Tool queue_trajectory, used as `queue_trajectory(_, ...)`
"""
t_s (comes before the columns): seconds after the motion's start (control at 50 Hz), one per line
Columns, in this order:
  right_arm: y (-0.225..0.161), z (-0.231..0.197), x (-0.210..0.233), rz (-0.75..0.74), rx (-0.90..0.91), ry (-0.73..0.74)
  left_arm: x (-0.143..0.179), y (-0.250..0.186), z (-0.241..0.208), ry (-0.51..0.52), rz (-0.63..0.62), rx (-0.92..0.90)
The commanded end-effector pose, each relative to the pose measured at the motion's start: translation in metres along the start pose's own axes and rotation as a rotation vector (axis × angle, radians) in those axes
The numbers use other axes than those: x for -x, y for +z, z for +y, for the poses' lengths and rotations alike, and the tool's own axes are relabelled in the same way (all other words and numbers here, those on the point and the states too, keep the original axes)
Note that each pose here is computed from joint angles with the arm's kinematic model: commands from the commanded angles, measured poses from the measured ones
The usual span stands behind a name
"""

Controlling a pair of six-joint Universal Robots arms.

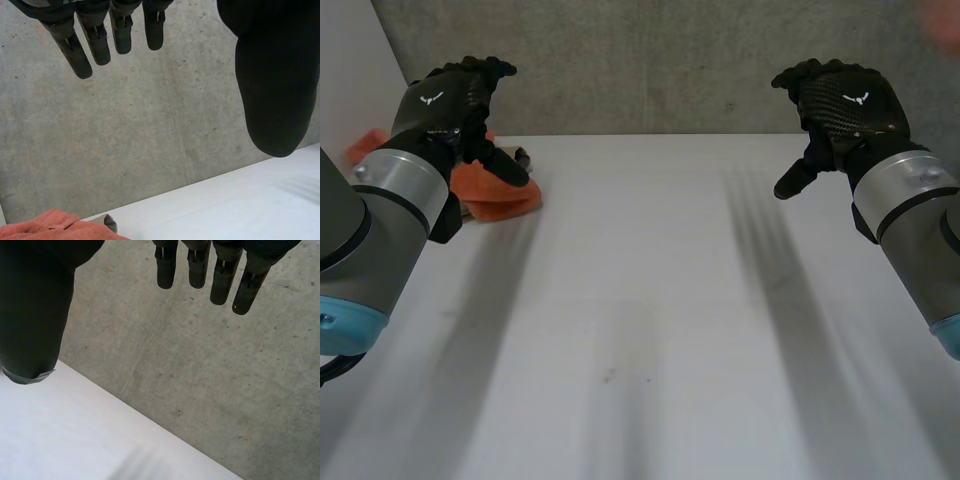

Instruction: Fold the laundry.

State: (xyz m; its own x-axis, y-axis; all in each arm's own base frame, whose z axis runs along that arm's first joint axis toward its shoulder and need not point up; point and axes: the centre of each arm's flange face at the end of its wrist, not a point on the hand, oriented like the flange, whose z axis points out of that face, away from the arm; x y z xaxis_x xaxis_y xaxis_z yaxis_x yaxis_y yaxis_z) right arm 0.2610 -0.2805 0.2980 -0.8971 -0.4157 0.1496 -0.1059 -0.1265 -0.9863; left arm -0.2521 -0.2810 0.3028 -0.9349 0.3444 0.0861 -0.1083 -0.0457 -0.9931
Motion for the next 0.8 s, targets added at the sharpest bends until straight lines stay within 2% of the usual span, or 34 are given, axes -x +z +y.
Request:
queue_trajectory(0.02,0.001,0.003,0.002,-0.006,0.007,-0.003,0.009,0.012,-0.001,0.005,-0.02,-0.024)
queue_trajectory(0.12,0.0,0.004,0.003,-0.012,0.013,-0.009,0.026,0.031,0.011,0.026,-0.026,-0.015)
queue_trajectory(0.2,-0.001,0.007,0.005,-0.021,0.022,-0.023,0.044,0.051,0.025,0.089,-0.013,0.005)
queue_trajectory(0.28,0.002,0.016,0.007,-0.026,0.044,-0.03,0.068,0.083,0.048,0.195,-0.023,0.007)
queue_trajectory(0.38,0.003,0.021,0.008,-0.029,0.061,-0.03,0.115,0.128,0.082,0.348,-0.096,-0.002)
queue_trajectory(0.52,0.002,0.024,0.009,-0.034,0.068,-0.042,0.154,0.179,0.128,0.506,-0.139,-0.071)
queue_trajectory(0.58,0.002,0.024,0.009,-0.033,0.069,-0.052,0.175,0.188,0.144,0.543,-0.165,-0.074)
queue_trajectory(0.6,0.002,0.024,0.009,-0.033,0.069,-0.053,0.191,0.193,0.153,0.554,-0.184,-0.074)
queue_trajectory(0.68,0.002,0.025,0.009,-0.031,0.073,-0.059,0.205,0.2,0.172,0.567,-0.197,-0.077)
queue_trajectory(0.8,0.002,0.025,0.008,-0.029,0.07,-0.06,0.2,0.2,0.172,0.56,-0.193,-0.07)
